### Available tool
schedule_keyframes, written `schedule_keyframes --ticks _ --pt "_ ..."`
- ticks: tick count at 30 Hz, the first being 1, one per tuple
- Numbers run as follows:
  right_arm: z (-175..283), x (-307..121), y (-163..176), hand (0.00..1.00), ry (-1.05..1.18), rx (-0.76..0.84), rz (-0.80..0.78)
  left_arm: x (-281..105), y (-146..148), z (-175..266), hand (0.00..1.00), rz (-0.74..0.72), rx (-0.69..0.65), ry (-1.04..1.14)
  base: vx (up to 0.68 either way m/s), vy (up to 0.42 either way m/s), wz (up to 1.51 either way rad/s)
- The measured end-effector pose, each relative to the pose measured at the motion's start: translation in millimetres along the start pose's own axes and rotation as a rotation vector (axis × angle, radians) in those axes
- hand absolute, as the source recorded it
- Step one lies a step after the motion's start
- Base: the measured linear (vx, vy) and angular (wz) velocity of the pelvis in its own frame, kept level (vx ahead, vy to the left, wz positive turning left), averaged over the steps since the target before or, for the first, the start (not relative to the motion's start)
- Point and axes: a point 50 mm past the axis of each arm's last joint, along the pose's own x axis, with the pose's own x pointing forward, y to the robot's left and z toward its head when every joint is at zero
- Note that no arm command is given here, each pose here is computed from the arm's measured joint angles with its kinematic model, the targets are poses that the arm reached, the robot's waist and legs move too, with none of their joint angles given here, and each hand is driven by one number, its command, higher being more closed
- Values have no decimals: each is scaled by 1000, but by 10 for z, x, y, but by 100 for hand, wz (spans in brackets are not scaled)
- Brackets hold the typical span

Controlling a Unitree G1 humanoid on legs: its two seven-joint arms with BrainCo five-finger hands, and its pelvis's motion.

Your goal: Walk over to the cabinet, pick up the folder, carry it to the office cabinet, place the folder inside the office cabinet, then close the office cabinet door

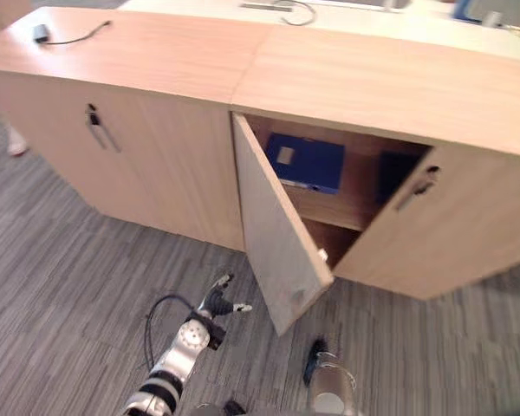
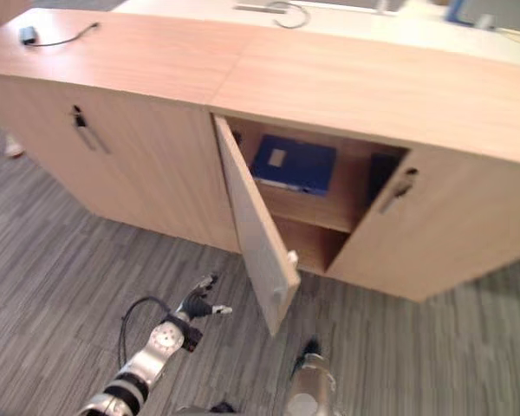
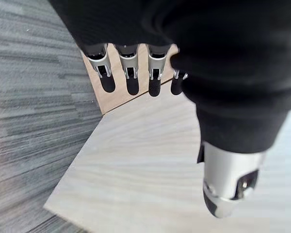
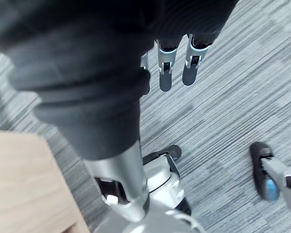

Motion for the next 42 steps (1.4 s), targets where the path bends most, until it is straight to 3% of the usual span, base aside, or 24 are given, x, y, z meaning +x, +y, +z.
schedule_keyframes --ticks 6,11,16,20,23,27,31,35,38,42 --pt "-135 -19 -34 0 47 -21 -6 -49 -99 -72 0 -71 5 26 -125 60 -86" --pt "-107 -20 12 0 28 -98 22 -9 -389 95 0 -149 -36 -23 -90 -123 -11" --pt "-15 -18 92 0 -28 -112 49 -2 -385 114 0 -120 -115 -26 -43 -118 -6" --pt "11 -19 141 0 -44 -143 68 -20 -192 -128 0 20 -234 76 -1 -89 -2" --pt "2 -22 168 0 -46 -164 74 -161 36 -569 0 217 -454 251 46 -64 0" --pt "1 -24 186 0 -55 -182 75 -509 318 -1073 0 608 -723 430 35 -61 -1" --pt "-18 -28 199 0 -55 -205 80 -1165 578 -1623 0 1111 -1194 512 18 -87 -12" --pt "-60 -25 147 0 -34 -220 72 -1769 516 -1976 0 1376 -1352 577 26 -126 -23" --pt "-72 -23 117 0 -25 -226 64 -1878 306 -2039 0 1384 -1381 643 40 -121 0" --pt "-8 -6 137 0 -35 -252 68 -1855 -285 -2013 0 1152 -1387 780 -13 43 6"
